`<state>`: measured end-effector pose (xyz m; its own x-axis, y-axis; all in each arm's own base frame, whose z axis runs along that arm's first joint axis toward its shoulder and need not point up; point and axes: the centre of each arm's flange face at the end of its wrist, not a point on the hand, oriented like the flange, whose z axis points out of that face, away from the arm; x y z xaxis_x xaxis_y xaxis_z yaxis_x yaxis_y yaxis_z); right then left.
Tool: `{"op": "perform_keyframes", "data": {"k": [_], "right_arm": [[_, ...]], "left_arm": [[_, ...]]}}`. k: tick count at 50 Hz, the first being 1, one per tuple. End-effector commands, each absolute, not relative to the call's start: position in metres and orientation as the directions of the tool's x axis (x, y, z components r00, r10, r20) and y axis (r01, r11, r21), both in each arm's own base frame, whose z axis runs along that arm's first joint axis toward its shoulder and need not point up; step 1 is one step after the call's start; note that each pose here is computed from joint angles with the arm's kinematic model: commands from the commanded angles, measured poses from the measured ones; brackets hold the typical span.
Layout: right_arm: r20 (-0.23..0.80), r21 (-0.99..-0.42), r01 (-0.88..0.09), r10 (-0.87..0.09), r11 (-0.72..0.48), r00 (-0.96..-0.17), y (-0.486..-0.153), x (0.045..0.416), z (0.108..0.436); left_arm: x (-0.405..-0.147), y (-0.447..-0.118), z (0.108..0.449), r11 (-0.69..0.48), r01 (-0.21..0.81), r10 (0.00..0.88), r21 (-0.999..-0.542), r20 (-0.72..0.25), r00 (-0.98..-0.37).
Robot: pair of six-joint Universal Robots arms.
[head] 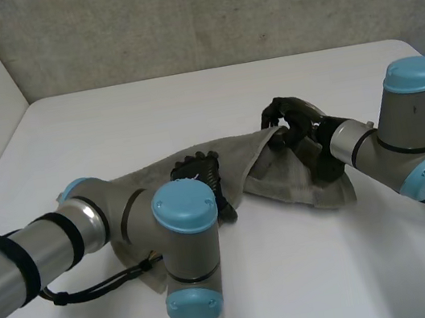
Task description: Fold the towel.
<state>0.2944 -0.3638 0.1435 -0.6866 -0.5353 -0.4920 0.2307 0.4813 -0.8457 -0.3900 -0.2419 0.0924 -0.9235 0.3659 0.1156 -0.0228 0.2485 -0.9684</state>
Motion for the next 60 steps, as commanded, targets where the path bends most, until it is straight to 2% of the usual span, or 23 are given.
{"op": "perform_keyframes", "data": {"k": [1, 4, 6, 11, 18, 23, 29, 38, 47, 52, 54, 60], "right_arm": [[-0.475, -0.868, 0.250, -0.570, 0.429, -0.670, -0.349, 0.296, 0.178], [-0.469, -0.875, 0.262, -0.580, 0.407, -0.666, -0.347, 0.295, 0.187], [-0.472, -0.880, 0.299, -0.600, 0.370, -0.646, -0.341, 0.297, 0.206], [-0.520, -0.853, 0.347, -0.591, 0.389, -0.616, -0.334, 0.297, 0.215], [-0.543, -0.839, 0.380, -0.557, 0.388, -0.629, -0.329, 0.292, 0.215], [-0.558, -0.829, 0.435, -0.571, 0.351, -0.603, -0.317, 0.290, 0.240], [-0.577, -0.814, 0.466, -0.570, 0.347, -0.585, -0.313, 0.285, 0.252], [-0.572, -0.818, 0.462, -0.572, 0.343, -0.588, -0.308, 0.281, 0.255], [-0.564, -0.825, 0.422, -0.586, 0.376, -0.581, -0.294, 0.280, 0.246], [-0.533, -0.846, 0.395, -0.599, 0.359, -0.597, -0.294, 0.272, 0.245], [-0.492, -0.871, 0.357, -0.611, 0.338, -0.620, -0.296, 0.266, 0.241], [-0.400, -0.916, 0.267, -0.641, 0.299, -0.655, -0.293, 0.262, 0.231]], "left_arm": [[-0.389, -0.244, 0.087, 0.249, -0.021, 0.350, -0.968, 0.111, -0.930], [-0.389, -0.244, 0.088, 0.248, -0.022, 0.351, -0.968, 0.111, -0.930], [-0.389, -0.245, 0.090, 0.245, -0.026, 0.348, -0.969, 0.113, -0.931], [-0.389, -0.245, 0.096, 0.235, -0.036, 0.345, -0.971, 0.118, -0.931], [-0.386, -0.245, 0.101, 0.224, -0.041, 0.319, -0.974, 0.113, -0.941], [-0.384, -0.245, 0.098, 0.227, -0.036, 0.307, -0.973, 0.107, -0.946], [-0.383, -0.245, 0.099, 0.222, -0.032, 0.293, -0.975, 0.098, -0.951], [-0.364, -0.250, 0.122, 0.171, 0.034, 0.240, -0.985, 0.008, -0.971], [-0.319, -0.282, 0.156, 0.073, 0.041, 0.122, -0.997, -0.032, -0.992], [-0.299, -0.288, 0.165, 0.071, 0.066, 0.081, -0.995, -0.060, -0.995], [-0.287, -0.289, 0.168, 0.080, 0.070, 0.065, -0.994, -0.065, -0.996], [-0.279, -0.284, 0.170, 0.092, 0.076, 0.073, -0.993, -0.070, -0.995]]}}
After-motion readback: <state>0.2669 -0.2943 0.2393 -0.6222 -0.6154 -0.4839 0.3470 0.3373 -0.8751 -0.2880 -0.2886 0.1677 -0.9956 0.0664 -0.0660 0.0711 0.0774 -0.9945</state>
